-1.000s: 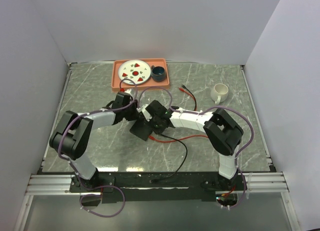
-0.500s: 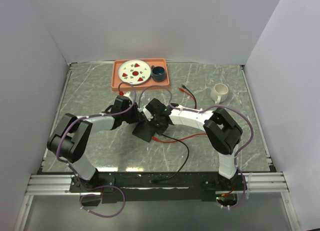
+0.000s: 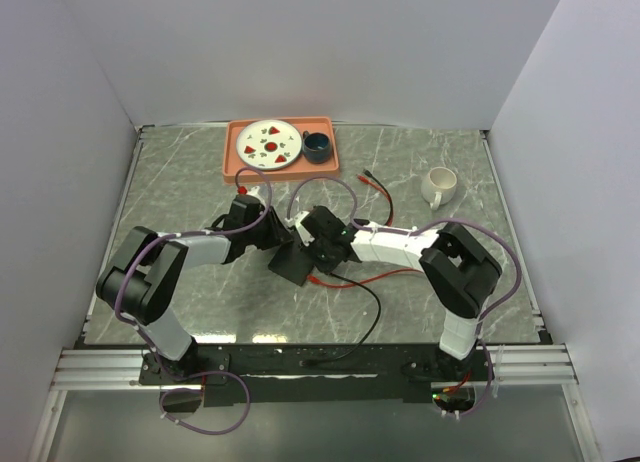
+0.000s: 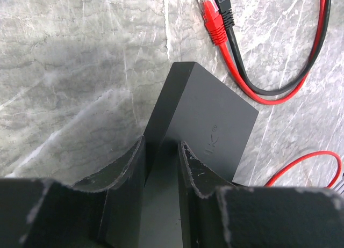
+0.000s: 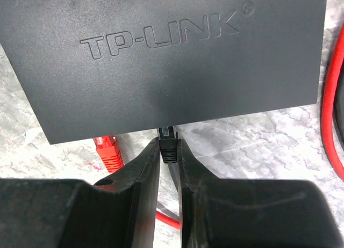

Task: Insert the plug into the switch port

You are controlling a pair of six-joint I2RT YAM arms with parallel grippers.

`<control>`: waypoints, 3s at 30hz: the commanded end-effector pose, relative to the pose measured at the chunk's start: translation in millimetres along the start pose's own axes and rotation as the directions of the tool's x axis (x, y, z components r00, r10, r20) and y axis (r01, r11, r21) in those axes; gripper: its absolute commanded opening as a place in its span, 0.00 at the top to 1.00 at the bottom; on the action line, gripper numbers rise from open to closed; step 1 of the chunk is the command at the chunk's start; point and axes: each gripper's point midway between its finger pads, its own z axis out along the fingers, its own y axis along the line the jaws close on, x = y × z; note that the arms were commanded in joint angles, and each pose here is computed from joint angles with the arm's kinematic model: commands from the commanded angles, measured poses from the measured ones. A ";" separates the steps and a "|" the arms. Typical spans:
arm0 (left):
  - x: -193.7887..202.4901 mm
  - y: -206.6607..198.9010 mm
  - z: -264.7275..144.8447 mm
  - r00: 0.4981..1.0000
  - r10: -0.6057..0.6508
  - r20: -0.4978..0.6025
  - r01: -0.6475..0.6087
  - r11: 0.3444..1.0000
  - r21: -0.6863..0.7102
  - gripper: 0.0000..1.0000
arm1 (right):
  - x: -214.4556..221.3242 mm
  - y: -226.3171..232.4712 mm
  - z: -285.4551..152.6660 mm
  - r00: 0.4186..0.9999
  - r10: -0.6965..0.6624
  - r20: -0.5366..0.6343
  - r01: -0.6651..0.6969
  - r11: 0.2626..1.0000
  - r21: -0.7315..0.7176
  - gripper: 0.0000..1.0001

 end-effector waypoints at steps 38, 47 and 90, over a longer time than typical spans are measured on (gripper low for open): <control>115.1 25.7 -28.0 0.917 -0.079 -0.390 0.030 0.991 -0.130 0.93 | -180.5 -4.6 -72.2 0.789 0.010 0.614 -0.040 0.999 0.035 1.00; 119.5 31.2 -27.8 0.915 -0.088 -0.394 0.038 0.990 -0.133 0.98 | -208.4 -6.2 -84.3 0.750 0.003 0.662 -0.038 0.999 0.039 1.00; 123.2 13.9 -18.7 0.888 0.068 -0.455 -0.096 0.995 -0.038 0.99 | -271.4 35.8 -66.4 0.625 -0.160 0.764 0.272 0.962 -0.021 1.00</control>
